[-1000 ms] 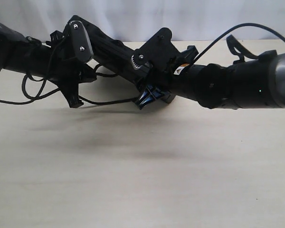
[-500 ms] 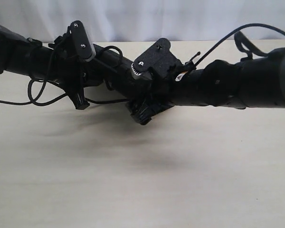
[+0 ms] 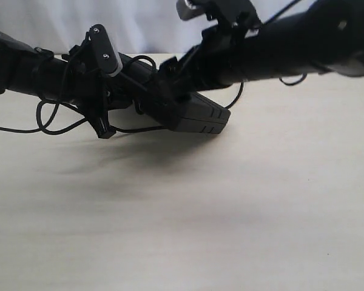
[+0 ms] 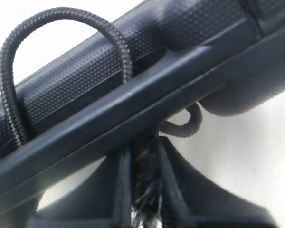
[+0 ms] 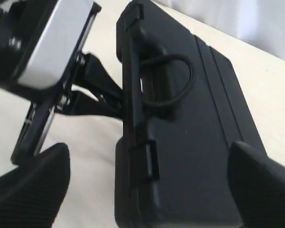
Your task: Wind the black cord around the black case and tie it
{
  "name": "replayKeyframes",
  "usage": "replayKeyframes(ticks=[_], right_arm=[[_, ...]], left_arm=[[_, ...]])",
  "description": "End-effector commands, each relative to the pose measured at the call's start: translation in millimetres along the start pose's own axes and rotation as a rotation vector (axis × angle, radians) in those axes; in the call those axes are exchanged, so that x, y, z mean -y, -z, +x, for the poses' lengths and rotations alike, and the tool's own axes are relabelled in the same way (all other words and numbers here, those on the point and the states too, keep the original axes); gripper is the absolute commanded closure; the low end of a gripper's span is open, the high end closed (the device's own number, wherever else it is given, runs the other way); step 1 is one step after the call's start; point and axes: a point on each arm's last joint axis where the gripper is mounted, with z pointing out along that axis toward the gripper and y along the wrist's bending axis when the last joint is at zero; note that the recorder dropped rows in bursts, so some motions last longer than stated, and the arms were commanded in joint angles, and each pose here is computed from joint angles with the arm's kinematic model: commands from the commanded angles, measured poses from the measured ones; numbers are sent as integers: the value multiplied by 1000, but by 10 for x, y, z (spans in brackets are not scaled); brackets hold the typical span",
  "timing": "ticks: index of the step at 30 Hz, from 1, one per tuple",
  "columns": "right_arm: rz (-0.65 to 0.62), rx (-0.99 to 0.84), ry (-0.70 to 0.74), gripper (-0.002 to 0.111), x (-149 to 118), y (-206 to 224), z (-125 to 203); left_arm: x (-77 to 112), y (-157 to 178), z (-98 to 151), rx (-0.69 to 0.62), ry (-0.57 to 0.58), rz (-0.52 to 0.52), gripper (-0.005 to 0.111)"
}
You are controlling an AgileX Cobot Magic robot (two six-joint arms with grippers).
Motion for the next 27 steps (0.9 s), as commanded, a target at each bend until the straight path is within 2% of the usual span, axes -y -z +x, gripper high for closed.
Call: replayKeyframes(ticks=[1, 4, 7, 10, 14, 19, 21, 22, 25, 26, 27], right_arm=[[-50, -77, -84, 30, 228, -129, -298], [-86, -165, -144, 30, 461, -338, -429], [-130, -237, -165, 40, 610, -629, -506], [-173, -277, -171, 49, 663, -916, -523], [-202, -248, -206, 50, 713, -1236, -522], [-178, -228, -193, 50, 786, -1460, -438], [-170, -220, -193, 54, 799, -1490, -425], [-168, -215, -183, 60, 802, -1491, -428], [-168, -206, -167, 96, 802, -1479, -449], [-168, -205, -163, 104, 801, -1474, -455], [-168, -201, -161, 104, 798, -1457, -470]], left_arm=[[-14, 21, -40, 19, 21, -3, 107], [-14, 21, -40, 19, 21, -3, 107], [-14, 21, -40, 19, 21, -3, 107], [-14, 21, -40, 19, 21, -3, 107], [-14, 21, -40, 19, 21, -3, 107], [-14, 21, -40, 19, 21, -3, 107], [-14, 21, -40, 19, 21, -3, 107], [-14, 21, -40, 19, 21, -3, 107], [-14, 21, -40, 19, 21, -3, 107], [-17, 21, -41, 20, 25, -5, 107], [-17, 21, -41, 20, 25, -5, 107]])
